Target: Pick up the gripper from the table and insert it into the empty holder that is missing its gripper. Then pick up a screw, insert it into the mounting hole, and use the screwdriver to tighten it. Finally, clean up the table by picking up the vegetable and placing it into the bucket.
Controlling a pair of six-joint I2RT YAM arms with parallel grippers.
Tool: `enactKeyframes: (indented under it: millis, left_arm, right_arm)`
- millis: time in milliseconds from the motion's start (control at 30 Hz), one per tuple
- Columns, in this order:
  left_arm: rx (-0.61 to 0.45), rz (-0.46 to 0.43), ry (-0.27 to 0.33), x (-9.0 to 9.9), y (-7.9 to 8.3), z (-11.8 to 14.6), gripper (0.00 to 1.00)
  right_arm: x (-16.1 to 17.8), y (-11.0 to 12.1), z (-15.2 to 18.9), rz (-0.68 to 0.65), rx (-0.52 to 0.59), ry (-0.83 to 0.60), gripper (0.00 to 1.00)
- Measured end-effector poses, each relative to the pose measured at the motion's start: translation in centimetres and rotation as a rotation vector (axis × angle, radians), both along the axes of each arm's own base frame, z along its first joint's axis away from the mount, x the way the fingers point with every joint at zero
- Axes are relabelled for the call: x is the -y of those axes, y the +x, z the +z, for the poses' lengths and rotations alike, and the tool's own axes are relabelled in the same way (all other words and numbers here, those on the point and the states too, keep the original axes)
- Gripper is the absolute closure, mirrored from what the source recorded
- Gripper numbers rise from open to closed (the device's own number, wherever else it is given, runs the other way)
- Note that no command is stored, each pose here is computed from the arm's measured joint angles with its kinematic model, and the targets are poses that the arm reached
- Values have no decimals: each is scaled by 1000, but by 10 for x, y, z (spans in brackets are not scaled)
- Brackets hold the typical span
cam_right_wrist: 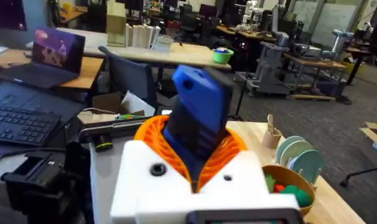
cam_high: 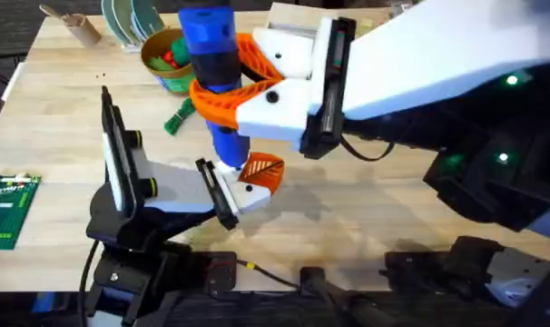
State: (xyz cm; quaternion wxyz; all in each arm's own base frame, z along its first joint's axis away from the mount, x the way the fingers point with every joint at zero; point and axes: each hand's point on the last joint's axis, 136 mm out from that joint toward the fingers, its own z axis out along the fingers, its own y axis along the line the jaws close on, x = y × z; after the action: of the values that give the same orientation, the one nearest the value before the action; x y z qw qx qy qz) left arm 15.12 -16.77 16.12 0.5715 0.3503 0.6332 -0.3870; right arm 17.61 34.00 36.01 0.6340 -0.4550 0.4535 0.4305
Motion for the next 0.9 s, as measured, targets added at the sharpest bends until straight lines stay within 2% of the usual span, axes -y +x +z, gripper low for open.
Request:
enactKeyframes:
  millis: [900]
  left_arm:
    - [-1,-4,0,0,-1,0,984]
  right_arm:
    - [-4,1,-10,5,-16,-30,973]
